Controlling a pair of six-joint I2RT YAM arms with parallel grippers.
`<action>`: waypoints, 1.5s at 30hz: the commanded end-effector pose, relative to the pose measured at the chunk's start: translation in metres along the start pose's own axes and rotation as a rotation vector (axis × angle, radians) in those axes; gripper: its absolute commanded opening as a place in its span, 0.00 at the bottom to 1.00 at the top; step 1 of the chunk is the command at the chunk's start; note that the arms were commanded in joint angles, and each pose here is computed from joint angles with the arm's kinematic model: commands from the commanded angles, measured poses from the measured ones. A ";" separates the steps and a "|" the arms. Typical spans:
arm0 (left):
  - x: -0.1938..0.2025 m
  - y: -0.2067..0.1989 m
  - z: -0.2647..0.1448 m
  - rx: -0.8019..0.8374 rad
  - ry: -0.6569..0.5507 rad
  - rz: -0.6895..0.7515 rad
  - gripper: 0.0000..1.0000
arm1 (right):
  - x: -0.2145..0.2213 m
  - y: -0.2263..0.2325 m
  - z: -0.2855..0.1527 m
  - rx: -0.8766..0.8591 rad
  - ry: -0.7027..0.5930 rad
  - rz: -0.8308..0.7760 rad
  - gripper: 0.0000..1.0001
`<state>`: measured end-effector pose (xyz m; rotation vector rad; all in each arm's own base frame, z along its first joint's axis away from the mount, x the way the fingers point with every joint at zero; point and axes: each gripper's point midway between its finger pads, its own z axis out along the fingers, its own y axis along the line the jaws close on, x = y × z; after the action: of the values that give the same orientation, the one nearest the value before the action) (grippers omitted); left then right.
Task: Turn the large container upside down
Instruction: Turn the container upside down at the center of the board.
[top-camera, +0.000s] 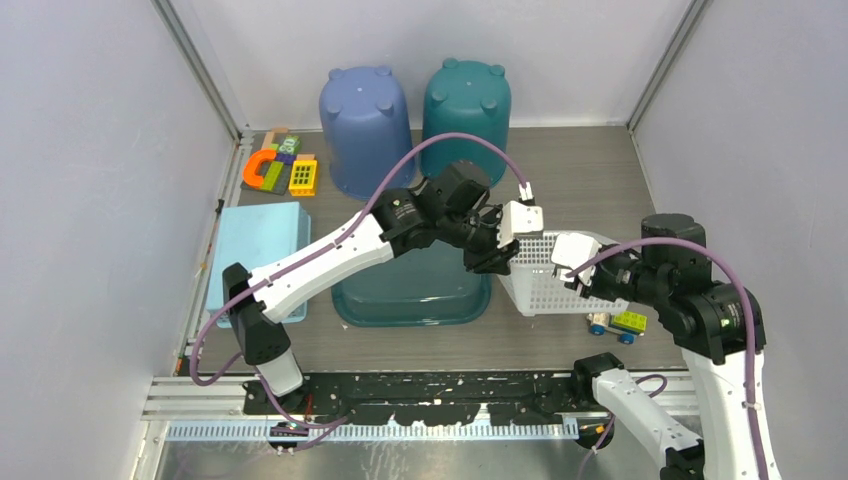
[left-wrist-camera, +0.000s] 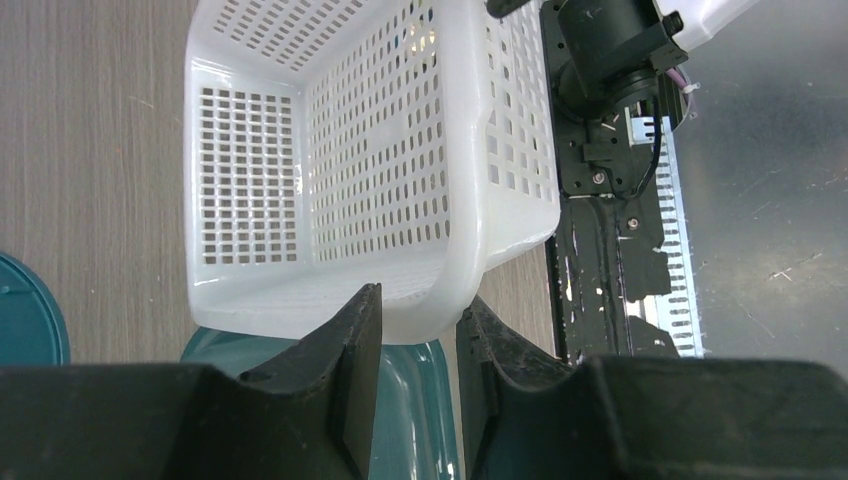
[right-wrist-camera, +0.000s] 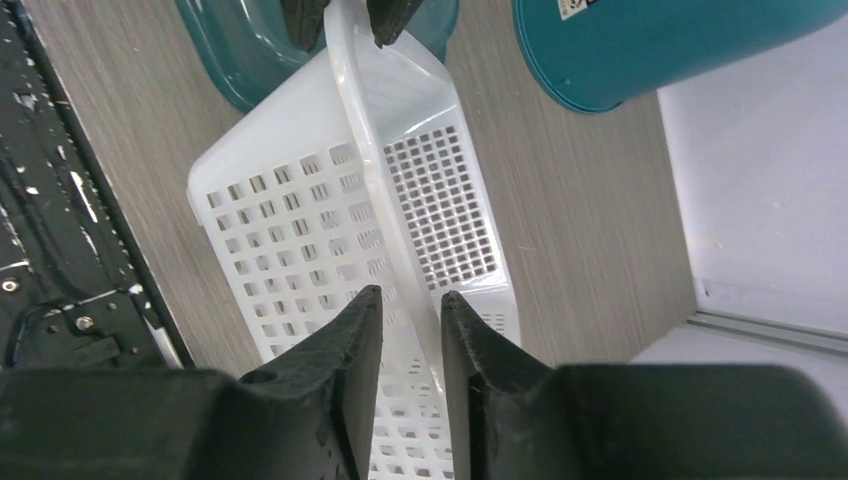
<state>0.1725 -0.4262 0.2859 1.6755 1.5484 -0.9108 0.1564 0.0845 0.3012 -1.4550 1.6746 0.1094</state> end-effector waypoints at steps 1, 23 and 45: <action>0.010 -0.002 0.002 0.008 0.051 -0.070 0.00 | -0.001 -0.015 -0.006 0.069 0.015 -0.037 0.30; 0.002 -0.002 -0.009 -0.004 0.045 -0.047 0.09 | 0.010 -0.010 0.000 0.021 0.062 -0.061 0.01; -0.005 0.053 -0.089 -0.420 0.034 0.008 1.00 | 0.000 -0.042 -0.002 0.212 0.023 0.108 0.01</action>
<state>0.2092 -0.3875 0.3068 1.5393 1.6569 -0.6123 0.1780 0.0681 0.3076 -1.3706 1.7271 -0.0314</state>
